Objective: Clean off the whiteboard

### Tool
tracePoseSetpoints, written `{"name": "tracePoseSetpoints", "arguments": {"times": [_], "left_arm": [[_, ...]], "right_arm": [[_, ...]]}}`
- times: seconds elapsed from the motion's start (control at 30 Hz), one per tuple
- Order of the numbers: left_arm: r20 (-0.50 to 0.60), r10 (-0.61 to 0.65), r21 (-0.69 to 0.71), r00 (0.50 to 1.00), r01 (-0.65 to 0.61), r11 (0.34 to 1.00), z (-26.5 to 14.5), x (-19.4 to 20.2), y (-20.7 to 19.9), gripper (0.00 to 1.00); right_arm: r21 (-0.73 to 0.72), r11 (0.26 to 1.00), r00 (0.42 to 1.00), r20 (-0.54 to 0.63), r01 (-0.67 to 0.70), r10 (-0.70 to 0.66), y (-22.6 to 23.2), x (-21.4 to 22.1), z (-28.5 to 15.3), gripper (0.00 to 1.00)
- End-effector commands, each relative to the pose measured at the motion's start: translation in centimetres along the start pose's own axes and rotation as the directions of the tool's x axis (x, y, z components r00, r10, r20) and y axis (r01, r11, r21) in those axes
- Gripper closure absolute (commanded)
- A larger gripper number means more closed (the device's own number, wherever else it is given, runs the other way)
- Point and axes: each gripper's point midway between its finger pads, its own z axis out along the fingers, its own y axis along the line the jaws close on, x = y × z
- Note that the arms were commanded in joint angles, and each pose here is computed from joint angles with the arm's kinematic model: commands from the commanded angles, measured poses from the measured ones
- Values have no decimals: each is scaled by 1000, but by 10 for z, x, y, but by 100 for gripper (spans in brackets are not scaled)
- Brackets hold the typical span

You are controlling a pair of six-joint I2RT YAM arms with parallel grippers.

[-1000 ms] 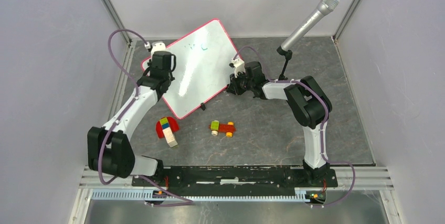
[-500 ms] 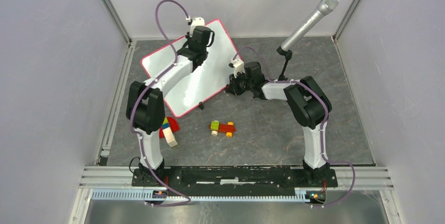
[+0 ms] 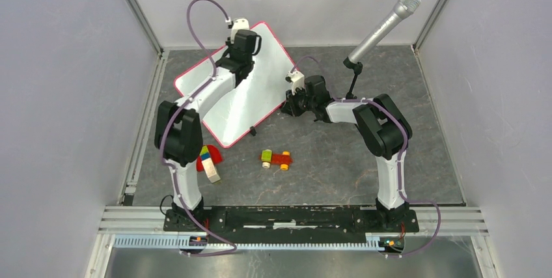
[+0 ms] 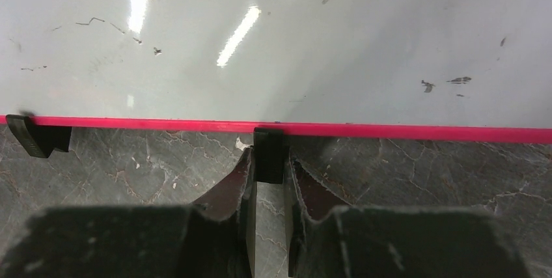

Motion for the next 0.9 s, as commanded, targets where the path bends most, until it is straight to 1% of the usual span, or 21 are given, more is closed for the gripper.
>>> {"name": "tracePoseSetpoints", "arguments": {"times": [0.0,0.23,0.33,0.43,0.57,0.7,0.87], "left_arm": [[51,13,-170,999,-4,985,-5,-26,75,83],[58,4,-175,998,6,985,-12,-26,79,83],[53,6,-142,999,1,990,-3,-28,68,83],[44,7,-80,999,-3,997,5,-26,43,83],[32,49,-23,998,-48,999,14,-23,5,83],[10,85,27,996,-85,996,20,-10,-31,83],[-18,89,78,996,-87,993,24,12,-60,83]], "right_arm": [[-10,1000,997,-74,-22,21,1,24,2,100],[-11,1000,997,-74,-21,21,1,24,2,100],[-15,1000,997,-71,-22,21,2,23,2,100],[-14,1000,997,-69,-22,21,1,22,3,100],[-9,1000,997,-73,-21,20,1,23,3,100],[-8,1000,997,-72,-19,18,0,22,3,100],[-8,1000,997,-76,-24,24,-1,25,3,100]]}}
